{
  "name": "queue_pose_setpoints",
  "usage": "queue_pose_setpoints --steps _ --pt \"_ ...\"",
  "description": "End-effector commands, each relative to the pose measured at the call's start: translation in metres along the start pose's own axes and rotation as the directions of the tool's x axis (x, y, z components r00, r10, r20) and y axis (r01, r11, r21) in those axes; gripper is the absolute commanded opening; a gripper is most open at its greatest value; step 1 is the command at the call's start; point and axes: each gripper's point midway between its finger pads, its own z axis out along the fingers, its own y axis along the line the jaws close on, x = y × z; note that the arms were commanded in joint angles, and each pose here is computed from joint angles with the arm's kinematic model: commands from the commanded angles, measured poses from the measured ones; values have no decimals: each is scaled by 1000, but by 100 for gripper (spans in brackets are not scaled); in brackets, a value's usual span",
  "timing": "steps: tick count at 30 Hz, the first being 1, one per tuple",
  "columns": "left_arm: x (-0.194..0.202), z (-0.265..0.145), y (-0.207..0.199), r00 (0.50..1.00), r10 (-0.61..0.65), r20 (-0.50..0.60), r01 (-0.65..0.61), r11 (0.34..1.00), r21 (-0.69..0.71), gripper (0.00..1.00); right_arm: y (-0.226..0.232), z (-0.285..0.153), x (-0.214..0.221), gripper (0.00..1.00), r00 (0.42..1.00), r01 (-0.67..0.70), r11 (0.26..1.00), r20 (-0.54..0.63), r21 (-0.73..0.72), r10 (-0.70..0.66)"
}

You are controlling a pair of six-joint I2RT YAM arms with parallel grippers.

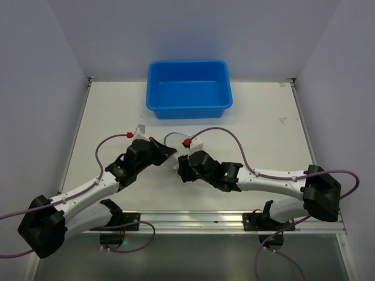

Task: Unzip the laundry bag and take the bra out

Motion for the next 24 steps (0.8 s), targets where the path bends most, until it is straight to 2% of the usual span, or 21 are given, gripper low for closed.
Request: queue_pose_setpoints --steps 1,7,10,16,19,23,24 --pt "-18 -6 -32 998 -39 54 35 996 76 0 7 2 -37 50 991 -19 1000 131 16 16" --pt "-16 -6 -34 998 -43 42 39 996 82 0 -4 12 -42 44 987 -4 996 159 91 -11" --pt "-15 -6 -33 998 -45 38 42 996 80 0 -5 15 -38 41 988 1 995 151 100 -16" --pt "-14 -6 -32 999 -42 34 39 996 83 0 -8 14 -49 31 978 -3 994 209 112 -21" --pt "-12 -6 -30 999 -34 30 32 996 77 0 -10 12 -52 24 975 4 992 220 123 -31" --pt "-11 -5 -22 999 -17 31 15 998 58 0 -17 8 -50 0 976 51 987 202 151 -81" --pt "-12 -6 -21 999 -8 40 6 999 53 0 -20 7 -49 0 976 59 984 197 166 -92"
